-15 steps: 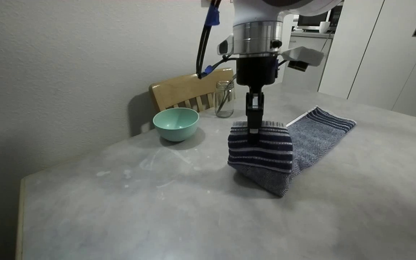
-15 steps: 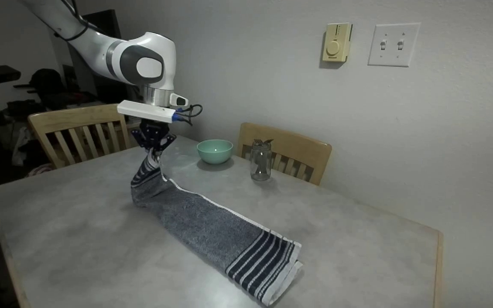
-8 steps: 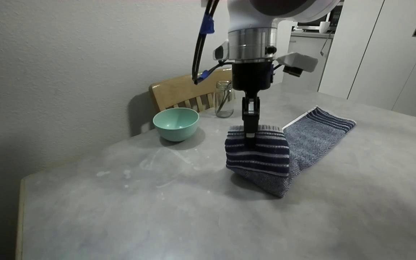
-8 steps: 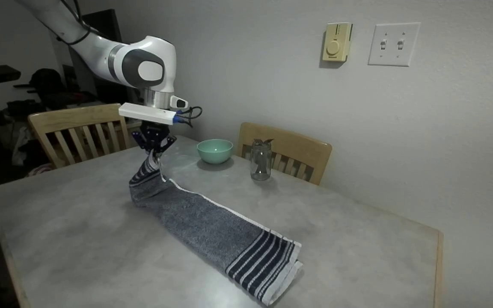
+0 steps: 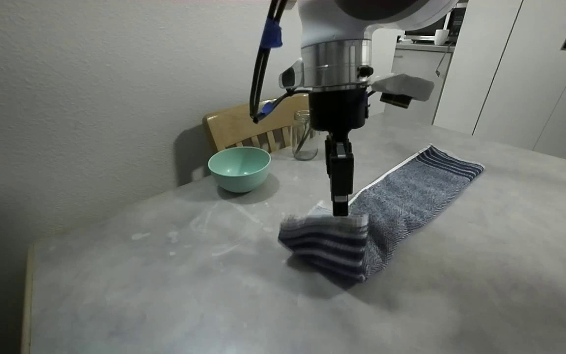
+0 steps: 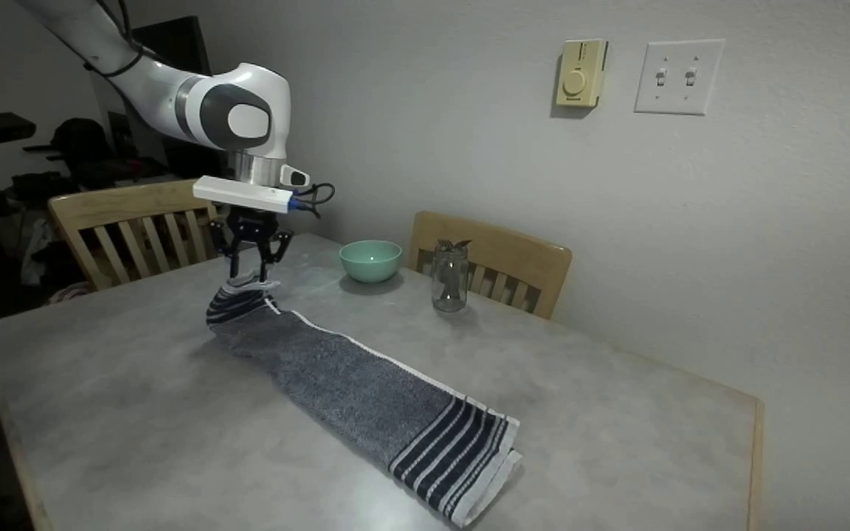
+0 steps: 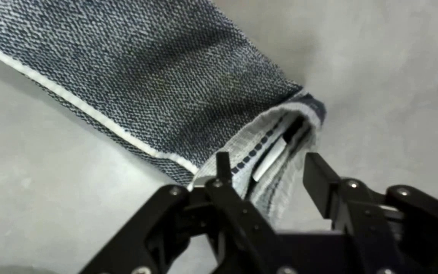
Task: Unfold the towel
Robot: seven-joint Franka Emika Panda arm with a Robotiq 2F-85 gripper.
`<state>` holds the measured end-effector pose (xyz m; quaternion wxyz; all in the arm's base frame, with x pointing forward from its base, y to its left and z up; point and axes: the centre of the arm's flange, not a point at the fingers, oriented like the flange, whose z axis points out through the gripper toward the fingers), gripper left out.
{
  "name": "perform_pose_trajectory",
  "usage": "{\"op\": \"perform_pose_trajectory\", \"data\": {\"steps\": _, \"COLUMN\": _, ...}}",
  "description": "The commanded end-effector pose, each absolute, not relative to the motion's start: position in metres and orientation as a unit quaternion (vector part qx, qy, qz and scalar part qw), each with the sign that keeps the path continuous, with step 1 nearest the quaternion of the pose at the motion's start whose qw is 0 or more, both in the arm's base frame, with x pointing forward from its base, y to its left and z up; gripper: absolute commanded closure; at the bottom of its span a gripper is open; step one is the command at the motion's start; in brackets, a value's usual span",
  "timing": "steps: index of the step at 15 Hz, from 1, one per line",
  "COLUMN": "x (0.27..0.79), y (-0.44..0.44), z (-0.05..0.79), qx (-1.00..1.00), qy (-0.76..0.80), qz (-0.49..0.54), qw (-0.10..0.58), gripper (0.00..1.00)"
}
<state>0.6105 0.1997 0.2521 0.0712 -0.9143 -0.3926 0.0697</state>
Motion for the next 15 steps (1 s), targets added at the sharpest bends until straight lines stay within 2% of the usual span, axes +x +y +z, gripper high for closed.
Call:
{"op": "perform_pose_trajectory", "data": {"steps": 1, "x": 0.599, "y": 0.208, "z": 0.262, "qx": -0.899, "qy": -0.423, "qz": 0.081, "qw": 0.079, "gripper": 0.17}}
{"op": "perform_pose_trajectory", "data": {"steps": 3, "x": 0.601, "y": 0.203, "z": 0.269, "qx": -0.899, "qy": -0.423, "qz": 0.075, "qw": 0.082, "gripper": 0.04}}
{"op": "perform_pose_trajectory", "data": {"steps": 4, "x": 0.603, "y": 0.196, "z": 0.273, "qx": -0.902, "qy": -0.419, "qz": 0.07, "qw": 0.08, "gripper": 0.01}}
{"op": "perform_pose_trajectory", "data": {"steps": 7, "x": 0.605, "y": 0.152, "z": 0.292, "qx": -0.916, "qy": -0.388, "qz": 0.07, "qw": 0.071, "gripper": 0.0}}
{"op": "perform_pose_trajectory", "data": {"steps": 11, "x": 0.585, "y": 0.084, "z": 0.333, "qx": -0.932, "qy": -0.359, "qz": 0.049, "qw": 0.021, "gripper": 0.0}}
{"op": "perform_pose_trajectory", "data": {"steps": 15, "x": 0.56, "y": 0.026, "z": 0.372, "qx": -0.931, "qy": -0.363, "qz": 0.043, "qw": 0.0, "gripper": 0.0}}
